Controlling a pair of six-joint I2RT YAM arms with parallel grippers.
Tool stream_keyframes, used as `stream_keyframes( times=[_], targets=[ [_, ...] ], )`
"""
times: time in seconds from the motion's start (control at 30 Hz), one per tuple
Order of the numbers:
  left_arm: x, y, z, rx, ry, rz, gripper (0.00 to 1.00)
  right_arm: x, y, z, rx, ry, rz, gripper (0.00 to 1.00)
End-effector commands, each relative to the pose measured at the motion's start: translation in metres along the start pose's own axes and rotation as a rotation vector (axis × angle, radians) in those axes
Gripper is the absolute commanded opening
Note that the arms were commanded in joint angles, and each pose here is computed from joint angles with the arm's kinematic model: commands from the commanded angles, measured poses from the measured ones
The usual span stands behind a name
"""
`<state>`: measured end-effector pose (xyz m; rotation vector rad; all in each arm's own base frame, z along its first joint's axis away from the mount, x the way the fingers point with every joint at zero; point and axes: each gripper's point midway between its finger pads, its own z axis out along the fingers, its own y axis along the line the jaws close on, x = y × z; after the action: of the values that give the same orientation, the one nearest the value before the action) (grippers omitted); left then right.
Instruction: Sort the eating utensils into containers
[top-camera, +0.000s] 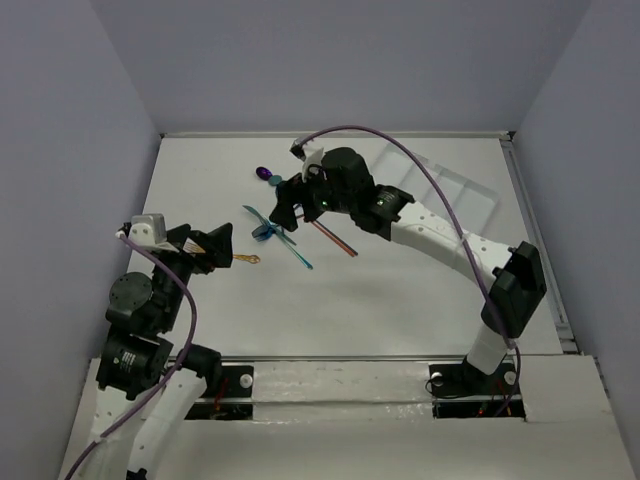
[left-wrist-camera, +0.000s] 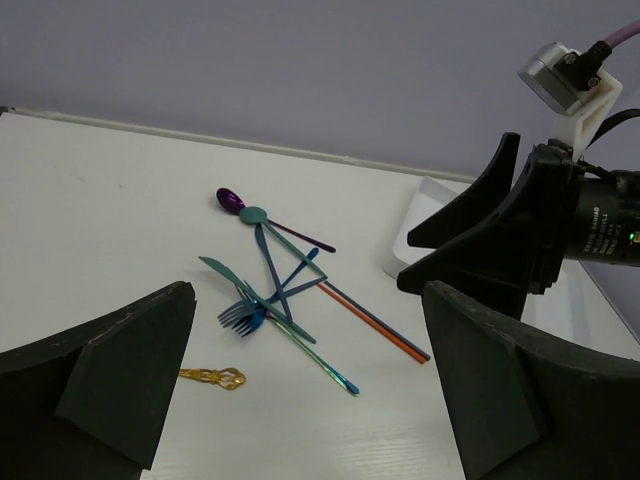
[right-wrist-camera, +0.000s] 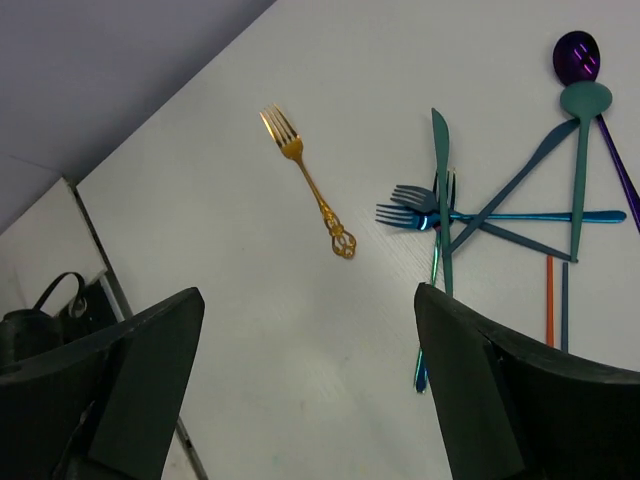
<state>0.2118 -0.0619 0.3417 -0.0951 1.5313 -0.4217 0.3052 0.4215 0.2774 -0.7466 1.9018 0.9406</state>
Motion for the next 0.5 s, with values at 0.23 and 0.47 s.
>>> stream_keyframes(
  times=[0.23, 0.47],
  targets=[
    [-0.029, 0.025, -0.013, -0.142, -0.143, -0.009, 0.99, -0.023, 0.015, 0.044, -0.020, -0.018, -0.082, 1.00],
    [-0.025, 0.044, -0.024, -0.221, -0.213, -0.052, 0.99, -0.008, 0.013, 0.082, -0.043, 0.027, -0.090, 1.00]
  ],
)
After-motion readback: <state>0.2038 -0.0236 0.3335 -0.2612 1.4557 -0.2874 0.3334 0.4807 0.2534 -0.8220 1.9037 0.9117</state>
